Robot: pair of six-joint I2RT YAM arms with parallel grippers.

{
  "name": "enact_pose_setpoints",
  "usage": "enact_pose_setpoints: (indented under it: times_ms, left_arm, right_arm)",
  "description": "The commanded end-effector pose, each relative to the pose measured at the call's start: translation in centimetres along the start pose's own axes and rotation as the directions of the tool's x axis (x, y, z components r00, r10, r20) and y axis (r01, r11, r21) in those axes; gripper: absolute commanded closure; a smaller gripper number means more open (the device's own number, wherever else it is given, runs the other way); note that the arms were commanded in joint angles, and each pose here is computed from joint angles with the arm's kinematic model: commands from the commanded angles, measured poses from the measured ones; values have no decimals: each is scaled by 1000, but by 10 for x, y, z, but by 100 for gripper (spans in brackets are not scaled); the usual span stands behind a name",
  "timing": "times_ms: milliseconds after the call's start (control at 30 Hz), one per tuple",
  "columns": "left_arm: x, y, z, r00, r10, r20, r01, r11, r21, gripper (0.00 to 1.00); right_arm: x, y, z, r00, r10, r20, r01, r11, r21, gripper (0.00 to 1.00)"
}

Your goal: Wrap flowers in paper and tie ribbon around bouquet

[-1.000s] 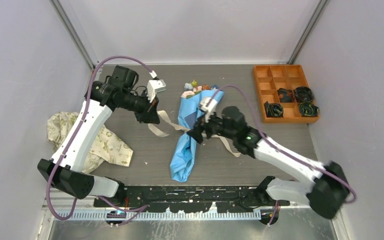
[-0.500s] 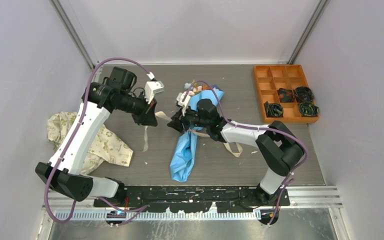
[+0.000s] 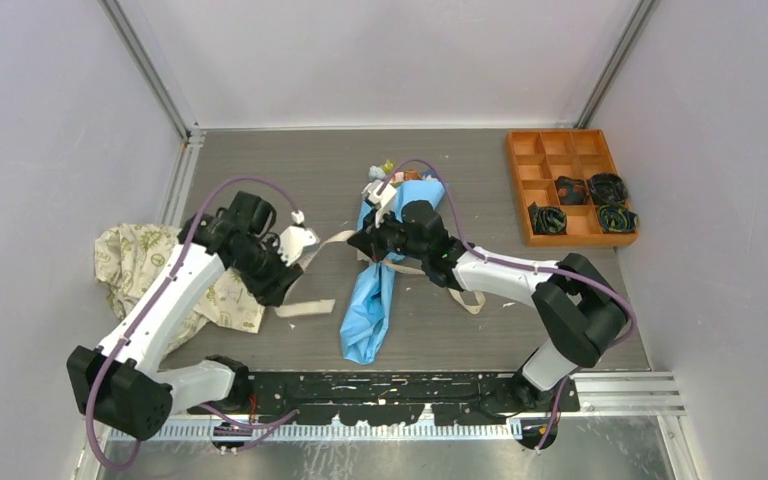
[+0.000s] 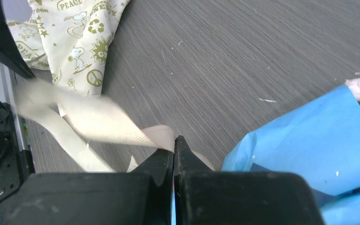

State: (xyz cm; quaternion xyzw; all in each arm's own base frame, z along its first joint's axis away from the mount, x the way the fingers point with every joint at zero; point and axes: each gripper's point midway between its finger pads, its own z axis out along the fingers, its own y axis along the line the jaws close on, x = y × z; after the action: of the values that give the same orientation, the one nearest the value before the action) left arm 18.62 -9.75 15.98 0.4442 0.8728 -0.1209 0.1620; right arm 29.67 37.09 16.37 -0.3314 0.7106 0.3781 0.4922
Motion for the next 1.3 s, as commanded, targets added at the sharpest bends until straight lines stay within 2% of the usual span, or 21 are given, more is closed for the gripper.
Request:
enact_pose_setpoints:
  times_ms: [0, 33, 67, 133, 200, 267, 333, 500, 567, 733, 800, 867, 933, 1000, 1100, 1133, 1167, 1233, 1267]
  left_arm:
    - [-13, 1, -4, 977, 163, 135, -158, 986, -51, 31]
    - [-32, -1, 1, 955, 188, 230, -182, 982, -45, 14]
    - [-54, -2, 5, 923, 208, 323, -201, 978, -55, 5]
    - [-105, 4, 14, 841, 210, 498, -182, 978, -104, 3]
    - [-145, 3, 26, 772, 182, 610, -148, 983, -105, 3]
    - [-165, 1, 42, 737, 169, 655, -127, 986, -111, 2]
    - [-169, -1, 62, 738, 156, 656, -130, 988, -88, 1]
    - [-201, 18, 80, 665, 129, 736, -67, 991, -113, 2]
    - [-206, 15, 86, 642, 105, 760, -64, 995, -82, 8]
    - [-197, 14, 107, 631, 72, 772, -48, 997, -54, 26]
    - [-199, 14, 110, 625, 46, 779, -33, 999, -33, 47]
    - [-199, 11, 112, 614, 18, 789, -22, 1000, -5, 76]
    - [-198, 7, 114, 609, -9, 793, -15, 1000, 23, 97]
    - [-197, 5, 115, 610, -41, 791, -1, 999, 52, 100]
    - [-203, 7, 114, 580, -42, 814, 2, 999, 50, 100]
    - [-205, 7, 113, 570, -45, 820, 3, 999, 52, 100]
    - [-205, 6, 114, 567, -45, 822, -1, 998, 56, 100]
    - [-206, 7, 114, 564, -56, 824, 7, 998, 63, 100]
    - [-205, 7, 116, 566, -59, 823, 10, 998, 64, 100]
  right_arm:
    - [-17, -1, -10, 997, 69, 29, -71, 996, 53, 99]
    - [-19, 0, -9, 996, 89, 25, -90, 995, 53, 99]
    - [-20, 0, -9, 993, 113, 16, -114, 992, 60, 99]
    - [-20, -1, -11, 988, 157, -9, -156, 984, 84, 99]
    - [-20, 1, -13, 982, 187, -14, -185, 978, 92, 99]
    - [-22, 2, -15, 976, 218, -9, -216, 971, 99, 99]
    - [-26, 3, -17, 970, 242, -1, -240, 966, 100, 99]
    - [-34, -1, -21, 964, 263, 45, -267, 955, 129, 99]
    - [-36, -3, -21, 959, 277, 59, -282, 950, 134, 99]
    - [-33, -7, -18, 946, 319, 50, -323, 937, 132, 99]
    - [-35, -9, -16, 943, 328, 53, -332, 936, 116, 99]
    - [-36, -10, -15, 939, 340, 48, -343, 934, 98, 99]
    - [-37, -14, -15, 933, 357, 51, -360, 928, 95, 99]
    - [-37, -17, -15, 930, 364, 51, -368, 925, 98, 99]
    - [-29, -20, -15, 932, 360, 30, -361, 925, 119, 99]
    - [-28, -20, -15, 932, 362, 22, -362, 924, 124, 96]
    - [-26, -20, -16, 931, 366, 11, -364, 922, 131, 87]
    - [-24, -24, -26, 937, 348, -31, -337, 924, 179, 61]
    - [-28, -25, -38, 943, 328, -51, -310, 926, 218, 54]
